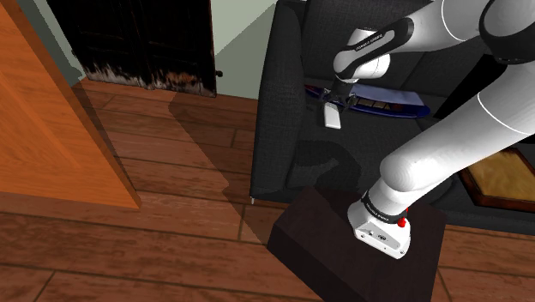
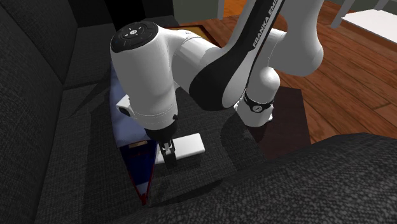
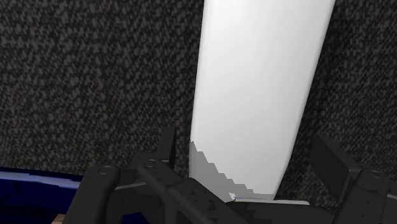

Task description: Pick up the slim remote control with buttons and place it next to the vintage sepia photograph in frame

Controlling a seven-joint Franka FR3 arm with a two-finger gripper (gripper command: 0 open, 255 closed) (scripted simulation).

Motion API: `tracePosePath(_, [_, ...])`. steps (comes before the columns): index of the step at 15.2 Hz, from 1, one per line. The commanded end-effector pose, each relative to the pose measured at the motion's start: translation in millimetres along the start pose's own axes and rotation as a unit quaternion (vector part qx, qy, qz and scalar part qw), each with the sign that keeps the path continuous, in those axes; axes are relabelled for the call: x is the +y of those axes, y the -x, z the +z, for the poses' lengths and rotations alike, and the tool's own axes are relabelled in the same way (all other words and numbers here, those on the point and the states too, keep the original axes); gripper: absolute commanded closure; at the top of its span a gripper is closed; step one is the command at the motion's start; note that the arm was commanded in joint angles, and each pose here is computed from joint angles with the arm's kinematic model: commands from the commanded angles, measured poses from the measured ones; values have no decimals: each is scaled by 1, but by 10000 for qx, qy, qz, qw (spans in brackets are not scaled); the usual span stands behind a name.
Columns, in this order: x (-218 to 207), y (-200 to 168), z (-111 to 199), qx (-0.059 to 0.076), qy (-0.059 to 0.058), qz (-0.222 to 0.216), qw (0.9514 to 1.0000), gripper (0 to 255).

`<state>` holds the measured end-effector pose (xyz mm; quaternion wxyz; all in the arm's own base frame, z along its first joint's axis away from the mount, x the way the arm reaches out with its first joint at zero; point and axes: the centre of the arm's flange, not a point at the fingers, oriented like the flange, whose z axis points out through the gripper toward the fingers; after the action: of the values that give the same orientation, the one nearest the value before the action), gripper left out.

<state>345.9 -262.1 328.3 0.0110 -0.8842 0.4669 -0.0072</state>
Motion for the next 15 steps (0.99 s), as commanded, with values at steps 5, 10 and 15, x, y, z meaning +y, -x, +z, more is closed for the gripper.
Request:
tracePosePath(5, [1, 0, 1, -2, 3, 6, 10000, 255])
tracePosePath(10, [1, -1, 1, -2, 3, 6, 10000, 255])
tracePosePath(15, [0, -1, -15, -2, 3, 6, 10000, 255])
